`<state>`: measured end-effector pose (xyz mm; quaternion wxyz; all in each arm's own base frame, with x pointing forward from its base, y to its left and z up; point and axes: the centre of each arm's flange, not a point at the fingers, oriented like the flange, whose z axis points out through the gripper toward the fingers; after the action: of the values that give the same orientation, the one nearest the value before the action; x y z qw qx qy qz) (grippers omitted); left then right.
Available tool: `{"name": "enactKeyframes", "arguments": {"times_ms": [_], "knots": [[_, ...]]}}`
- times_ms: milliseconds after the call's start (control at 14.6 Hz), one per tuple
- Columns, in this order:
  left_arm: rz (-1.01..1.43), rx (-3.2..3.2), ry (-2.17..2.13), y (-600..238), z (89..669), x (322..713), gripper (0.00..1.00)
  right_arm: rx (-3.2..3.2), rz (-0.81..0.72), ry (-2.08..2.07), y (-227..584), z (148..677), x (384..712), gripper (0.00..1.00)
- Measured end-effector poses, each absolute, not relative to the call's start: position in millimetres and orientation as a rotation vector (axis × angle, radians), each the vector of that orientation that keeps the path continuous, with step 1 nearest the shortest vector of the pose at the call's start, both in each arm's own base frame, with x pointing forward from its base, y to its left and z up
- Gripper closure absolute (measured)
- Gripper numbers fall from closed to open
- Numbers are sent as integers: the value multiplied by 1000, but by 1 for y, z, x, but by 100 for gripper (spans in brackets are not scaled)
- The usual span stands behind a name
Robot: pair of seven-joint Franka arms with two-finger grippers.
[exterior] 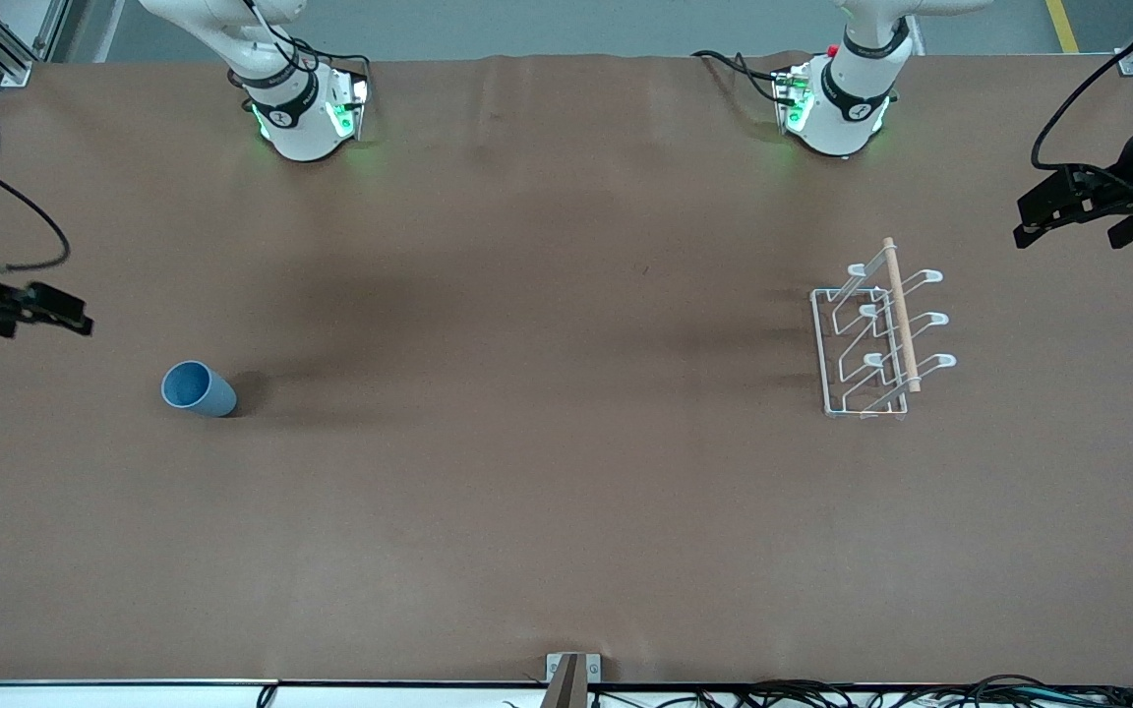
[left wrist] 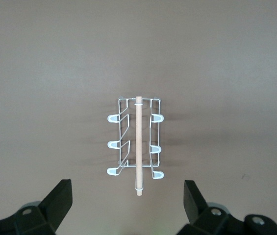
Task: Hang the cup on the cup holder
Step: 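Reach the right gripper down to the light blue cup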
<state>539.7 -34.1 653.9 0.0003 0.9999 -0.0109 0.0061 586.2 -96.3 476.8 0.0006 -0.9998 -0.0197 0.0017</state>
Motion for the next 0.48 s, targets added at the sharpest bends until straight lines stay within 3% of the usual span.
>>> {"name": "enactKeyframes", "arguments": {"times_ms": [275, 480], "knots": [[14, 3141, -34, -34, 652, 540, 0, -3148, -16, -180, -102, 364, 587, 0], [11, 3141, -34, -34, 651, 540, 0, -3150, -11, -257, -107, 311, 586, 0]]}}
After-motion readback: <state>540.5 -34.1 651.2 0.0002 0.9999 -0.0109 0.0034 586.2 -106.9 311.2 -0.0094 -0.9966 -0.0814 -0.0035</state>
